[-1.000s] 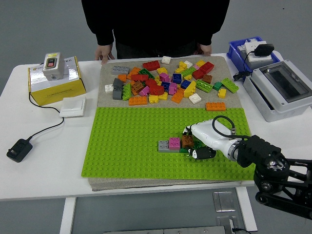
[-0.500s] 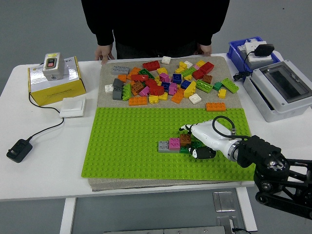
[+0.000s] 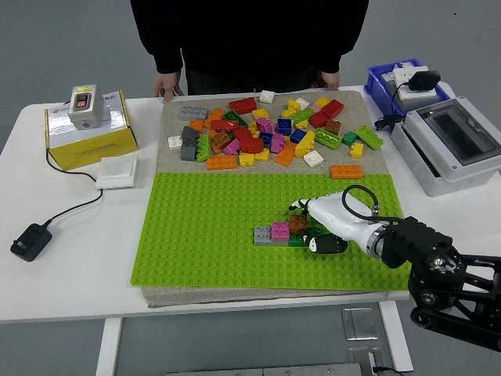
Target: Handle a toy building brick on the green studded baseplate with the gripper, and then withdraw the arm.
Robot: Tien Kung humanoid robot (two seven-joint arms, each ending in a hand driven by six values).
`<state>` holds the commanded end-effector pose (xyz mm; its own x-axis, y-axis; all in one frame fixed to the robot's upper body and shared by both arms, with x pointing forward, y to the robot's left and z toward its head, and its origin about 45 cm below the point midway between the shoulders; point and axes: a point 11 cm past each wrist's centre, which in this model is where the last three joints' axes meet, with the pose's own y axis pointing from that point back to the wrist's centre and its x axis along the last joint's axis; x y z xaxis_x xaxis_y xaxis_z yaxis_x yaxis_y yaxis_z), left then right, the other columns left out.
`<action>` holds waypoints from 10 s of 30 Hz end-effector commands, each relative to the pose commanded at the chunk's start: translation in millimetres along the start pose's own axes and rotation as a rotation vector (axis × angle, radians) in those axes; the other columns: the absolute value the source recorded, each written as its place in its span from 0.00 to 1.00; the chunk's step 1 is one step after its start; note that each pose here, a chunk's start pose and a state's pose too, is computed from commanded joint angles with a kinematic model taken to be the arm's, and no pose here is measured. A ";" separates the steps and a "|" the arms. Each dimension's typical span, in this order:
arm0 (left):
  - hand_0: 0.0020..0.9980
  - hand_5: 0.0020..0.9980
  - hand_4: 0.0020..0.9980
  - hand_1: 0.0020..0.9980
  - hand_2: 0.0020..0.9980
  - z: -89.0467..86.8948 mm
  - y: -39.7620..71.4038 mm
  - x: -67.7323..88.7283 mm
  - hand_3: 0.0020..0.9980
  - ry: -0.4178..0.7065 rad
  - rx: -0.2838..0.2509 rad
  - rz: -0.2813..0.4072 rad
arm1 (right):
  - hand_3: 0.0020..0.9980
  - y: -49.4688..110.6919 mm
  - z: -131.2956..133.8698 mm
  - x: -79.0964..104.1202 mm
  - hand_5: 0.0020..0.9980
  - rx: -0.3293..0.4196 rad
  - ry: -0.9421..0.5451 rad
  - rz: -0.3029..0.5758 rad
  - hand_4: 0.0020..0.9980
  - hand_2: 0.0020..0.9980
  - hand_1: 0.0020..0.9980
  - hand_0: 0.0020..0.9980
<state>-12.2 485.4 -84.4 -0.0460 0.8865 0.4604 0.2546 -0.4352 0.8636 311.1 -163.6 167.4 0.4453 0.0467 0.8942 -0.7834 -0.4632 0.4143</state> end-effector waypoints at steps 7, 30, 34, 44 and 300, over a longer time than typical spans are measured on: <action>0.65 0.58 0.17 0.60 0.56 -0.1 0.0 0.4 0.60 -0.001 0.001 0.004 | 0.83 1.5 0.0 0.4 0.37 0.007 -0.002 0.003 0.47 0.73 0.18 0.14; 0.64 0.58 0.16 0.60 0.56 1.1 0.3 2.4 0.60 -0.002 -0.003 0.014 | 0.82 6.4 -0.7 2.4 0.38 0.037 -0.031 0.004 0.47 0.73 0.18 0.13; 0.64 0.58 0.16 0.60 0.56 1.4 0.3 2.2 0.60 -0.002 -0.004 0.015 | 0.82 6.9 -1.3 2.4 0.38 0.043 -0.034 0.007 0.47 0.72 0.18 0.13; 0.64 0.58 0.16 0.60 0.56 1.2 0.3 2.3 0.60 -0.003 -0.003 0.016 | 0.81 7.6 -2.9 3.0 0.37 0.054 -0.036 0.013 0.44 0.72 0.18 0.13; 0.63 0.59 0.16 0.60 0.55 -3.8 -1.3 -1.0 0.60 -0.003 -0.005 0.023 | 0.69 70.0 114.8 124.8 0.38 0.071 -0.973 0.760 0.24 0.71 0.63 0.46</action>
<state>-16.1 484.4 -85.2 -0.0373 0.8770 0.4791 0.2511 -0.4558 0.8539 361.6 -291.8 288.5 0.0482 -0.9183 0.3929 -0.9722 -0.1334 -0.1926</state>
